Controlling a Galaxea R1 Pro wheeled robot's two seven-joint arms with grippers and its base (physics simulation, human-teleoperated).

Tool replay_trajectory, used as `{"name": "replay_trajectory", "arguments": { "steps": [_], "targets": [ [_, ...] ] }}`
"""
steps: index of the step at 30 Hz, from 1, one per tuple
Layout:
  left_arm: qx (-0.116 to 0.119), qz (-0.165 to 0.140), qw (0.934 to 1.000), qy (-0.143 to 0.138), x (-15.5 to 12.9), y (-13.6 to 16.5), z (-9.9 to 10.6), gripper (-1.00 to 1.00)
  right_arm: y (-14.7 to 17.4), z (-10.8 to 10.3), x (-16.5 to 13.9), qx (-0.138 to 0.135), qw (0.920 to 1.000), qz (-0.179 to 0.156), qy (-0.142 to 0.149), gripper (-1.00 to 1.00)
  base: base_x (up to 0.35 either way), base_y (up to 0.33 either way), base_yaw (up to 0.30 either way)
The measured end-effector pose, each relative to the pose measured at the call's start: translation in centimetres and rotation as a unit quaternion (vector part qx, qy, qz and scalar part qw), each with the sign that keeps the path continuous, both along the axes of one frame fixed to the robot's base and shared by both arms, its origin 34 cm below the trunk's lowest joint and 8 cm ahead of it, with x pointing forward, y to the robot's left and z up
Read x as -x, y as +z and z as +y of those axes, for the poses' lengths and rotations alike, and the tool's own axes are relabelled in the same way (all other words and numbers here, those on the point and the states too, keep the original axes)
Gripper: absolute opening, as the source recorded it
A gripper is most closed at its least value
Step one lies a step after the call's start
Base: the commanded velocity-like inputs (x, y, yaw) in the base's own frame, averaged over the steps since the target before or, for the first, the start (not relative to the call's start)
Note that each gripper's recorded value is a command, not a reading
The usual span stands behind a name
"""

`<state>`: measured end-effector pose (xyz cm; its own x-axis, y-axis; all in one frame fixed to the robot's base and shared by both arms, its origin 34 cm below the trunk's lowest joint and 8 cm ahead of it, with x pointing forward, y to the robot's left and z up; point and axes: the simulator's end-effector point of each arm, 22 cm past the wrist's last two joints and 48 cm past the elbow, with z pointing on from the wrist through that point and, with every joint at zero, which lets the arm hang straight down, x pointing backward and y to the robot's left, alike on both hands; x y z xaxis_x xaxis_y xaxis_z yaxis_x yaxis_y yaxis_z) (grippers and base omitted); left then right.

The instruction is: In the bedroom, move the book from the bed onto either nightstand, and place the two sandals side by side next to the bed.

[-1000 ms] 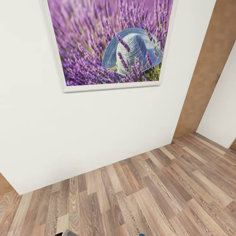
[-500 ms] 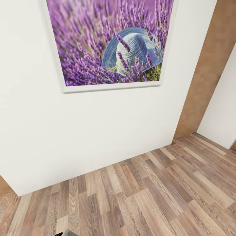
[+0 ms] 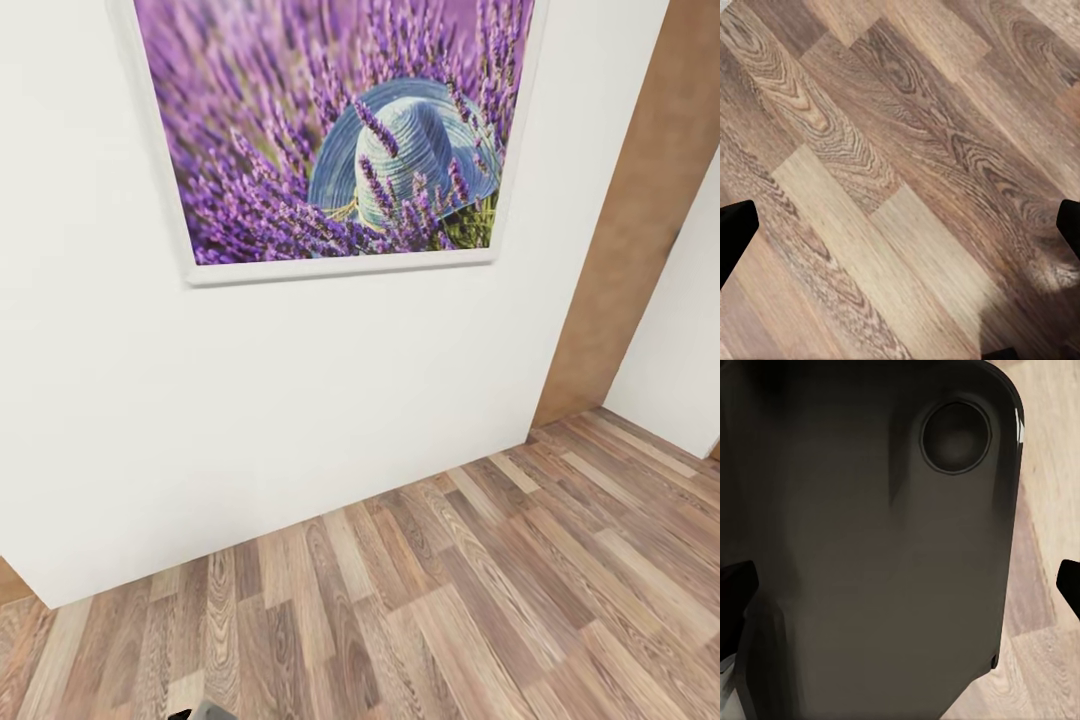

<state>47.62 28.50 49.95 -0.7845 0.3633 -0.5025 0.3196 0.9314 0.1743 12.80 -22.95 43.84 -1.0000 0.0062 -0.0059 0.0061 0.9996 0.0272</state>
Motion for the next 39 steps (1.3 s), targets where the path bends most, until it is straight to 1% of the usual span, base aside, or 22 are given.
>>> {"name": "replay_trajectory", "arguments": {
  "steps": [9,24,39],
  "targets": [
    [0.000,0.000,1.0000,0.000,0.00,0.00,0.00,1.00,0.00,0.00,0.00,0.000,1.0000,0.000,0.000,1.00,0.062,0.083,0.000],
    [0.000,0.000,1.0000,0.000,-0.01,0.00,0.00,1.00,0.00,0.00,-0.01,0.000,1.0000,0.000,0.000,1.00,0.013,0.072,0.000],
    [0.000,0.000,1.0000,0.000,-0.02,0.01,-0.01,1.00,0.00,0.00,-0.01,0.000,1.0000,0.000,0.000,1.00,0.001,0.025,0.000]
  ]
}}
